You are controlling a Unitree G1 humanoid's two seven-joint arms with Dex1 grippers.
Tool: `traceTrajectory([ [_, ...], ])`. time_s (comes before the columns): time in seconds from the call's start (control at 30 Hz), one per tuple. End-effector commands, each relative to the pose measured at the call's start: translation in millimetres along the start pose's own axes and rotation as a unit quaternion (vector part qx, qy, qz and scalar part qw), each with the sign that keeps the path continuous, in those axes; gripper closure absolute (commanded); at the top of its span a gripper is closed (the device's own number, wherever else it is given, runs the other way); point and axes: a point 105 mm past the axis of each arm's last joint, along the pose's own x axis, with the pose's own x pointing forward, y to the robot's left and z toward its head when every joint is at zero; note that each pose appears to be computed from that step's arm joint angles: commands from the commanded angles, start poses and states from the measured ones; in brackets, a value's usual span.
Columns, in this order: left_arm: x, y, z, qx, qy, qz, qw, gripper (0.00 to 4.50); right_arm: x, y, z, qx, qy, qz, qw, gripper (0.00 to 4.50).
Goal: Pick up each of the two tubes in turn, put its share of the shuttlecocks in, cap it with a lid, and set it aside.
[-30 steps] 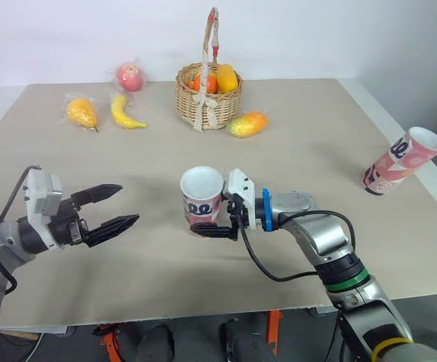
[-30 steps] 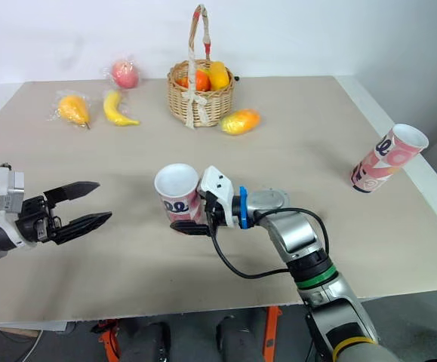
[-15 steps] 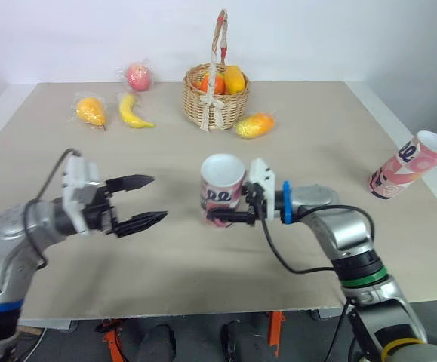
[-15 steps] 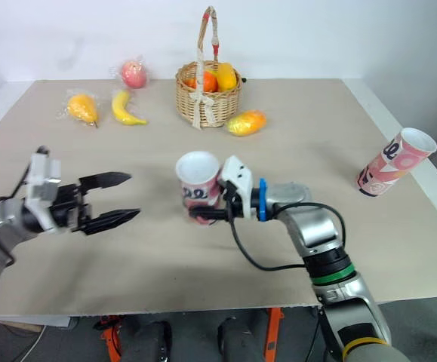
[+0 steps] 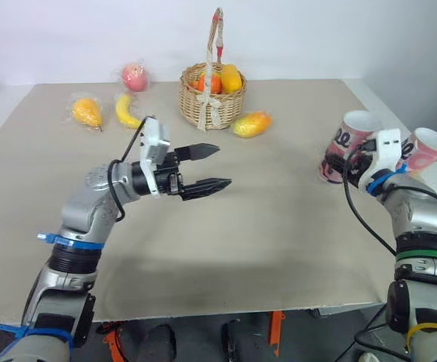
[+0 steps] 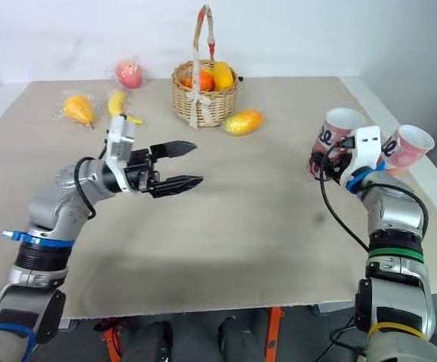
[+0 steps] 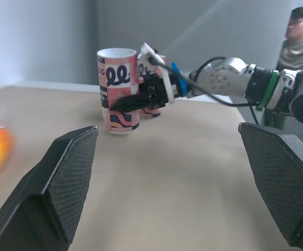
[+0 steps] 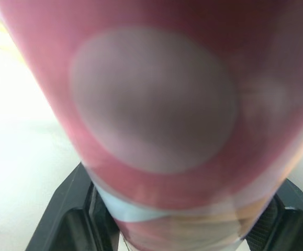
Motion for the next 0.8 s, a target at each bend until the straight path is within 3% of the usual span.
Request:
traceTrajectory([
  [0.03, 6, -2, 2, 0.017, 0.003, -0.018, 1.000, 0.00, -1, -15, 15, 0.009, -0.029, -0.031, 0.999, 1.73],
  [0.07, 6, -1, 1, 0.016, 0.004, -0.019, 1.000, 0.00, 0, -15, 12, 0.013, -0.023, -0.032, 0.999, 1.73],
  [0.2, 5, -1, -1, 0.016, 0.008, -0.019, 1.000, 0.00, 1, -6, 4, 0.022, -0.017, -0.001, 1.000, 0.08],
  [0.47, 1, -1, -7, -0.001, 0.024, -0.004, 1.000, 0.00, -10, -9, -4, -0.014, 0.009, 0.007, 1.000, 0.03],
  [0.7, -16, -4, -15, -0.011, 0.057, 0.028, 0.998, 0.00, -49, -2, -14, -0.078, 0.047, 0.061, 0.994, 0.03],
  [0.8, -34, -8, -22, -0.030, 0.077, 0.060, 0.995, 0.00, -69, 17, -18, -0.107, 0.063, 0.112, 0.986, 0.03],
])
